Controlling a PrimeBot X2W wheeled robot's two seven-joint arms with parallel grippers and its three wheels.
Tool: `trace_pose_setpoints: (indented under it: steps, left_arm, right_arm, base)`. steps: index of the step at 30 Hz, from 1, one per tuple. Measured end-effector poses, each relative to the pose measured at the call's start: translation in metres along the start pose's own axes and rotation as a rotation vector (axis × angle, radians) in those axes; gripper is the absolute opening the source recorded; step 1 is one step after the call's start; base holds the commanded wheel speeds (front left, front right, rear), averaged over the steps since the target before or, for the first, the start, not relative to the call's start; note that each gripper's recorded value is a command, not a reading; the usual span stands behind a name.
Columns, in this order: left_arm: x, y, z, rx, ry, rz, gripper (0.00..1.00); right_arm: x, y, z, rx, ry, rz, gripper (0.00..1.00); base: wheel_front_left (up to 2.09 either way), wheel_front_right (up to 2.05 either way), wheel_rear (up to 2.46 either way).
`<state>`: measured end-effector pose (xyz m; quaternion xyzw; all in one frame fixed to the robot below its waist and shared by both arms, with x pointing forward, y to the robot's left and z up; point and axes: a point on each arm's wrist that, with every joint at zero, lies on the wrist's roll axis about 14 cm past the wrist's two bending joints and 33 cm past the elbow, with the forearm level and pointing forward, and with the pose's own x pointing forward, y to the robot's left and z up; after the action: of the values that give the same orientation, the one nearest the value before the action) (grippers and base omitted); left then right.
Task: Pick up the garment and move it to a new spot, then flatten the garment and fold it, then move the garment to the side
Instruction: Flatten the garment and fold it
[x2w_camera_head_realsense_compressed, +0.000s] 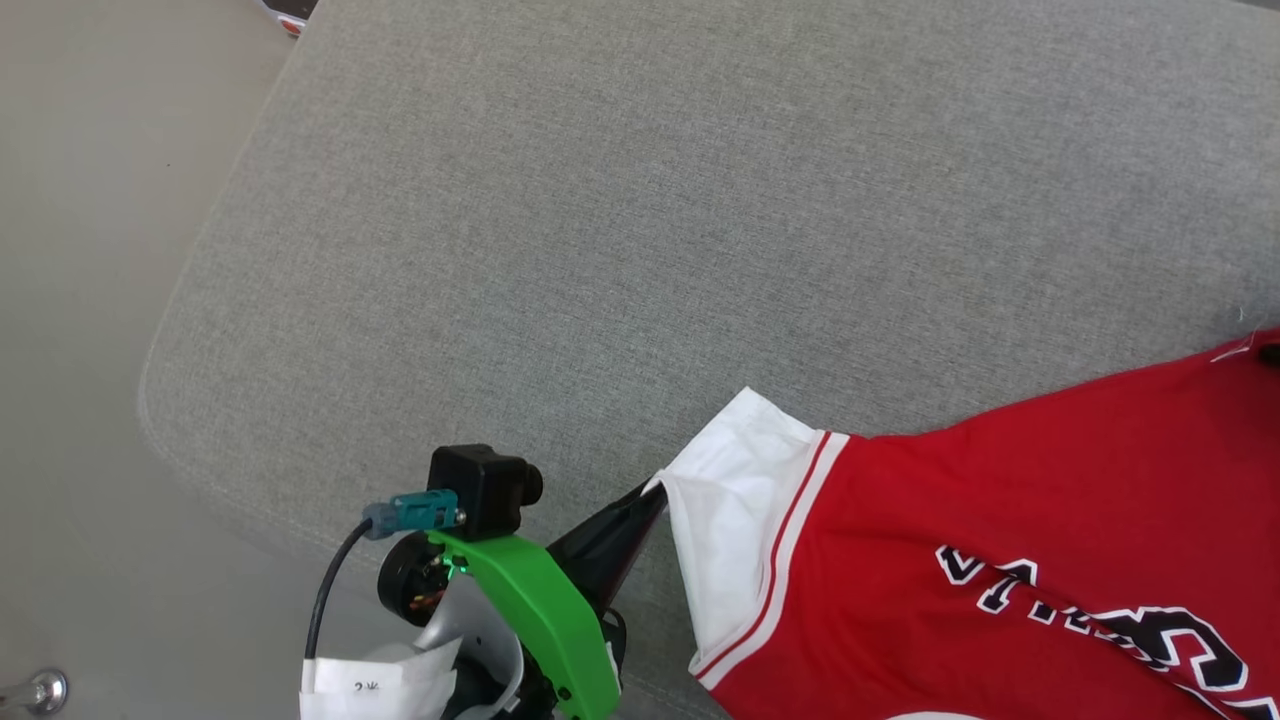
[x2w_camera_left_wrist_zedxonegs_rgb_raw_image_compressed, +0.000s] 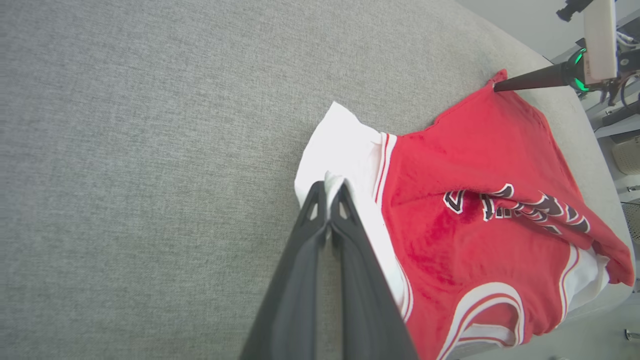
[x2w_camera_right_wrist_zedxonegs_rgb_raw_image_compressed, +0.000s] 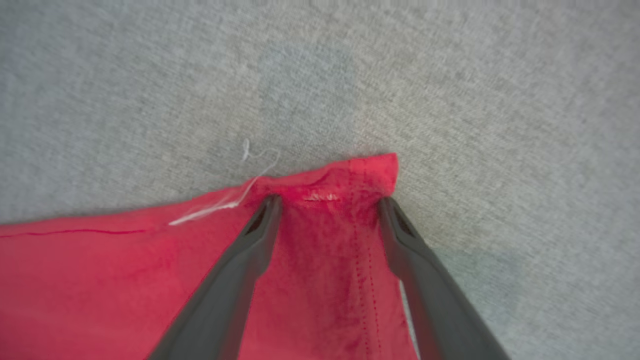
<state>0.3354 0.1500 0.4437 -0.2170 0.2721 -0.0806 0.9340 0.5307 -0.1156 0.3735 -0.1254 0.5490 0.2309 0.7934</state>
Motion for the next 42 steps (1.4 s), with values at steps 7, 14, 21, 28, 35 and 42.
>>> trace_pose_setpoints:
  steps: [7,14,21,28,35,42]
  left_arm:
    - [-0.001,0.003,0.0,0.002,-0.003,0.009,0.0]
    - [-0.004,-0.002,0.008,0.019,-0.031,-0.007,0.0]
    - [-0.012,-0.001,0.025,0.055,-0.081,-0.004,0.0]
    - [-0.021,-0.013,0.05,0.119,-0.157,-0.05,0.0]
    - [-0.028,-0.049,0.112,0.235,-0.341,-0.15,0.0]
    - [-0.042,-0.081,0.168,0.335,-0.514,-0.213,0.0]
  right_arm:
    - [0.002,0.012,0.001,-0.022,-0.027,0.027,0.0]
    - [-0.011,0.012,0.012,0.019,-0.161,0.04,0.0]
    - [-0.041,0.01,0.028,0.043,-0.35,0.03,0.0]
    - [-0.092,-0.006,0.037,0.056,-0.532,-0.017,0.0]
    - [-0.161,-0.024,0.043,0.043,-0.735,-0.089,0.0]
    - [-0.231,-0.028,0.038,0.028,-0.905,-0.156,0.0]
  base:
    - [0.0,0.0,0.0]
    - [0.0,0.0,0.0]
    - [0.0,0.0,0.0]
    - [0.0,0.0,0.0]
    - [0.0,0.0,0.0]
    - [0.0,0.0,0.0]
